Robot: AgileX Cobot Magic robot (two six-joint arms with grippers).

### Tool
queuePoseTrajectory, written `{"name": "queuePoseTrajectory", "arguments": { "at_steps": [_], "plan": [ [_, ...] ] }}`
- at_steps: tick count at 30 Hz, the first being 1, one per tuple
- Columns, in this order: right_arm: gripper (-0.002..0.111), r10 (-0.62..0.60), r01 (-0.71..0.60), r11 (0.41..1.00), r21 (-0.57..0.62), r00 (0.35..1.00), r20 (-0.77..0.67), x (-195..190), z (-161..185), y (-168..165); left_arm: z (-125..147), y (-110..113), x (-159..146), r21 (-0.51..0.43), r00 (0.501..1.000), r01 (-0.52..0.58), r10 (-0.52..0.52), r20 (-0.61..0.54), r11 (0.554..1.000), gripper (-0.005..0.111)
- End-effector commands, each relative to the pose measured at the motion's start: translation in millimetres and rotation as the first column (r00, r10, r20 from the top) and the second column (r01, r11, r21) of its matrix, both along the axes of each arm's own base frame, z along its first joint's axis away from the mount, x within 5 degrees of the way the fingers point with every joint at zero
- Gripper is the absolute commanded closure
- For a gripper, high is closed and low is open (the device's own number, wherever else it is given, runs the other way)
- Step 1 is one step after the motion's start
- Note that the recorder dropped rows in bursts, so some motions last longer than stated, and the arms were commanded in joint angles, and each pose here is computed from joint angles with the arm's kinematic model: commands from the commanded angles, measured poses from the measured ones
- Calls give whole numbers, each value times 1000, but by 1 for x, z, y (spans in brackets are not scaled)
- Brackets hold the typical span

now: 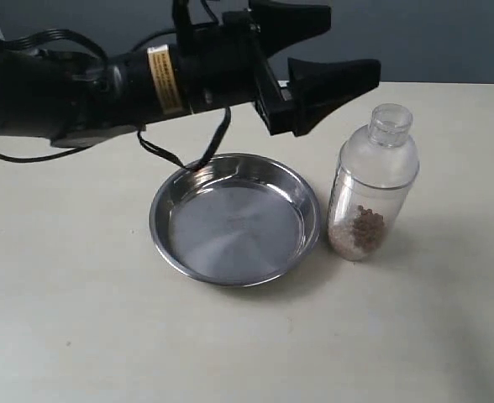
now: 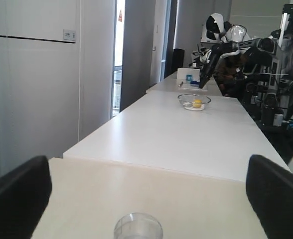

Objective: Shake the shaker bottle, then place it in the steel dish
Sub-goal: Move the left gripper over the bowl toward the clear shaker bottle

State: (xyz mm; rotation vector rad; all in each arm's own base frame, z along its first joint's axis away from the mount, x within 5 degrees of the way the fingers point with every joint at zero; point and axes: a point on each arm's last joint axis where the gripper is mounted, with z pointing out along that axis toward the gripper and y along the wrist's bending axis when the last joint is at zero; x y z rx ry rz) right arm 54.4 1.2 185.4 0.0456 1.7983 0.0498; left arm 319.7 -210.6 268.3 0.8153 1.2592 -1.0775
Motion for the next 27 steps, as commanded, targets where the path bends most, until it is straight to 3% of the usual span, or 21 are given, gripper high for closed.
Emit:
{"name": "queuePoseTrajectory", "arguments": {
  "at_steps": [1,9,21,27],
  "plan": [
    [109,0,0,1000,-1,1000,10,0,0,0,-11,-17,9,-35,999,35,-35,-12,999,1],
    [109,0,0,1000,-1,1000,10,0,0,0,-29,-29,24,-33,998,56,-57,-27,998,1],
    [109,0,0,1000,-1,1000,10,0,0,0,-31,-30,28,-12,999,32,-33,-28,999,1],
    [109,0,0,1000,-1,1000,10,0,0,0,-51,-44,29,-43,995,28,-32,-95,999,1]
  ]
}}
